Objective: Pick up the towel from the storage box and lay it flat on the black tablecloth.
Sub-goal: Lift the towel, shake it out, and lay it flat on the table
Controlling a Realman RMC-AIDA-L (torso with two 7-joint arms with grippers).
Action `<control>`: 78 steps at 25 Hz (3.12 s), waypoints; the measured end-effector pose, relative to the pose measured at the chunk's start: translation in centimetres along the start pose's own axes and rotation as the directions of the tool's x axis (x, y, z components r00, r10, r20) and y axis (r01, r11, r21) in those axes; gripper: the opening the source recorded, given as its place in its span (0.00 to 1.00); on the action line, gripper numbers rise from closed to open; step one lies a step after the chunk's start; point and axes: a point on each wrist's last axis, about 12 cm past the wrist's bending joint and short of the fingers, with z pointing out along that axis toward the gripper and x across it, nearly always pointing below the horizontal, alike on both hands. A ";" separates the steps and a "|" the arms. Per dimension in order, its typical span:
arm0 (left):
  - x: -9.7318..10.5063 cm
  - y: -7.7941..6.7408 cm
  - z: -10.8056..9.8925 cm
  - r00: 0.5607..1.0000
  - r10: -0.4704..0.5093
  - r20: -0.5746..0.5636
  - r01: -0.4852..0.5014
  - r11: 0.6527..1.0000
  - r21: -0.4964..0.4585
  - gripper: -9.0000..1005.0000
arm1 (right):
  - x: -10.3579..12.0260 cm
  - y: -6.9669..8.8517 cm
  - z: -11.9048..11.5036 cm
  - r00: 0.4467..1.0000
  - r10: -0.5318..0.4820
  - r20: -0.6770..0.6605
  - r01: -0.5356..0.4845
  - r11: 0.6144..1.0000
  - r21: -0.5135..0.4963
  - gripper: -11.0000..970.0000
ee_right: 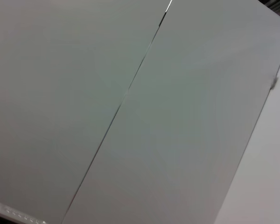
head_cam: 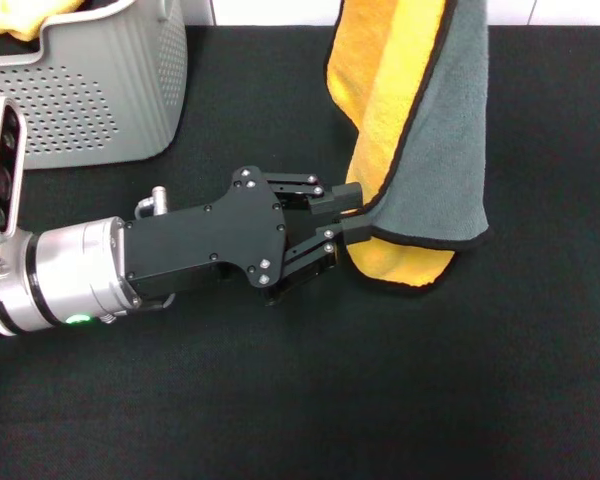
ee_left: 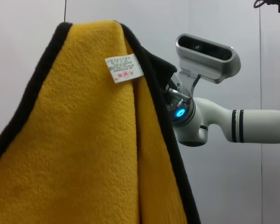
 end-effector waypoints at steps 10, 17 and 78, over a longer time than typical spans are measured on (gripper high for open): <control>0.7 -0.2 0.1 1.000 0.002 0.009 -0.002 0.999 -0.033 0.26 | 0.3 0.1 0.9 1.000 -0.002 -0.004 0.002 1.000 -0.008 0.01; 0.8 -0.2 0.1 1.000 -0.012 0.027 0.013 0.999 -0.052 0.26 | 0.3 0.1 1.0 1.000 0.002 -0.002 -0.002 1.000 -0.011 0.01; -9.3 4.5 -5.8 0.999 0.025 0.045 -0.021 0.996 -0.086 0.02 | 3.5 4.9 -5.0 0.926 0.342 -0.160 -0.329 0.939 0.101 0.01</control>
